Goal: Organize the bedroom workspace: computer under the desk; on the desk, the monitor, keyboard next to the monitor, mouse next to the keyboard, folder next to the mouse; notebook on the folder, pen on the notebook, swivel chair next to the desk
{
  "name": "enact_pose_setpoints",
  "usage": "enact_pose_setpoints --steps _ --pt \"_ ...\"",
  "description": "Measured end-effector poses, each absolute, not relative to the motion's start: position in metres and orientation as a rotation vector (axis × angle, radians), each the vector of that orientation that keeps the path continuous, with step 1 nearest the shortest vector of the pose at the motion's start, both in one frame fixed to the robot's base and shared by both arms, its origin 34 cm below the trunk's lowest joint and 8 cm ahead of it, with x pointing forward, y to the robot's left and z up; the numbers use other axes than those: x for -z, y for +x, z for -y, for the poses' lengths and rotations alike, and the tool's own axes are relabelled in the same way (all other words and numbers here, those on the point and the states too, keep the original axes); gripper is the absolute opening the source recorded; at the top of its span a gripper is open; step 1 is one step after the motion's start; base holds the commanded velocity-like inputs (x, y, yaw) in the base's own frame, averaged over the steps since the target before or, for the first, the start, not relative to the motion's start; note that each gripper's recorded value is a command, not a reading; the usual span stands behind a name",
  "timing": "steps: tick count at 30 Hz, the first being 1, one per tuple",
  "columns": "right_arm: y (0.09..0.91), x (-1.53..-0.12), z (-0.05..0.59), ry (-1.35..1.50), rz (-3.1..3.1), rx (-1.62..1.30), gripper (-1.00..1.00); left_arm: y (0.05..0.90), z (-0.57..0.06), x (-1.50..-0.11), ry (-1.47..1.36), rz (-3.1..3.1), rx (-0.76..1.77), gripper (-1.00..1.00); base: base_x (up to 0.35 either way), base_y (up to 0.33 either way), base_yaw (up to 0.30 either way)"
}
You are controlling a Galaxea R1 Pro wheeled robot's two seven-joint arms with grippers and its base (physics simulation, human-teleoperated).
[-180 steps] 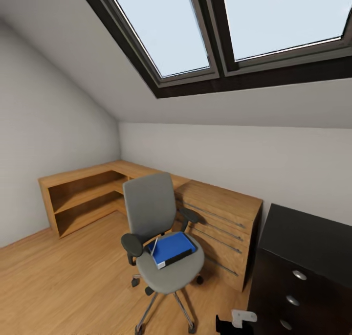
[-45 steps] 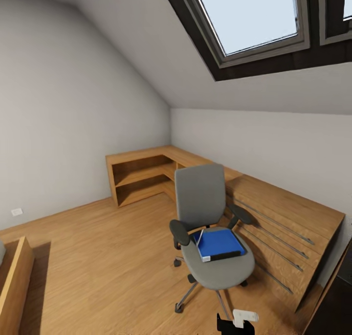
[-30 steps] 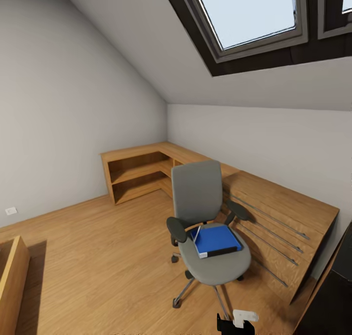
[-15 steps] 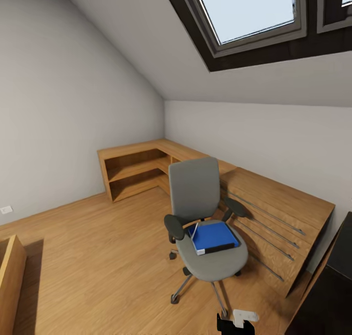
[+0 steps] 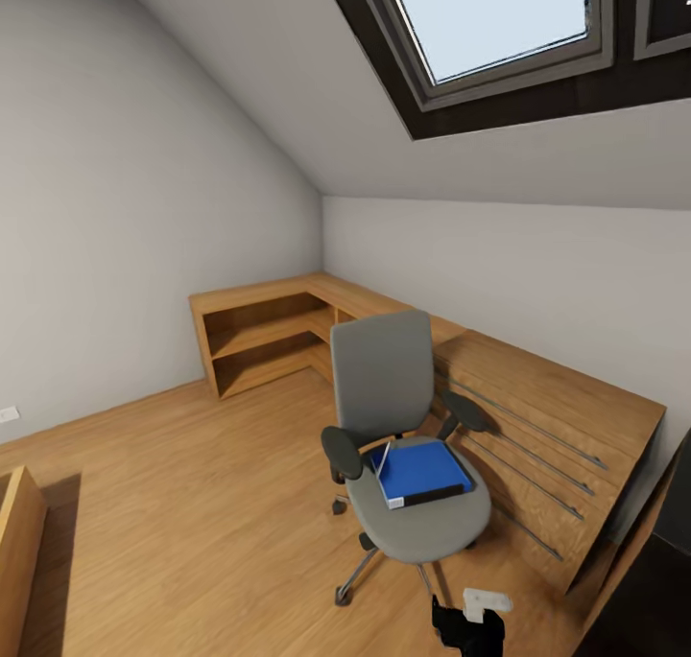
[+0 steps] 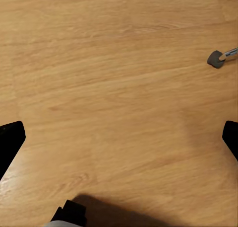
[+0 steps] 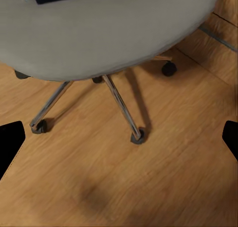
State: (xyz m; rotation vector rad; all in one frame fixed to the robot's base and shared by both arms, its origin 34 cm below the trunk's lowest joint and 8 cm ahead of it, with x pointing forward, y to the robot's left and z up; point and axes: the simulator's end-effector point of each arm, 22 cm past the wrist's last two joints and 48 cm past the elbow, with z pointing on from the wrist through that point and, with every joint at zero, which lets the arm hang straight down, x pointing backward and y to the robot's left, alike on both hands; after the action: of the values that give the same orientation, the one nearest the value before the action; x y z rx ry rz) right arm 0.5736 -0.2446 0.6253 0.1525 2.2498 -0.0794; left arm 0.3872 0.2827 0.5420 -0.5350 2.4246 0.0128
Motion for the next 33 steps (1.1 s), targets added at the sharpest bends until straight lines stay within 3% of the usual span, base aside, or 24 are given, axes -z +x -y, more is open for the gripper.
enact_pose_setpoints --steps 9,33 --pt "0.621 -0.655 0.253 0.136 -2.317 0.077 1.00 0.387 -0.283 -0.542 -0.533 -2.424 -0.013 1.00 0.106 0.000 0.000" --pt "0.720 -0.766 0.258 0.085 -2.305 0.071 1.00 0.387 -0.282 -0.542 -0.530 -2.425 -0.012 1.00 0.307 0.033 0.000"
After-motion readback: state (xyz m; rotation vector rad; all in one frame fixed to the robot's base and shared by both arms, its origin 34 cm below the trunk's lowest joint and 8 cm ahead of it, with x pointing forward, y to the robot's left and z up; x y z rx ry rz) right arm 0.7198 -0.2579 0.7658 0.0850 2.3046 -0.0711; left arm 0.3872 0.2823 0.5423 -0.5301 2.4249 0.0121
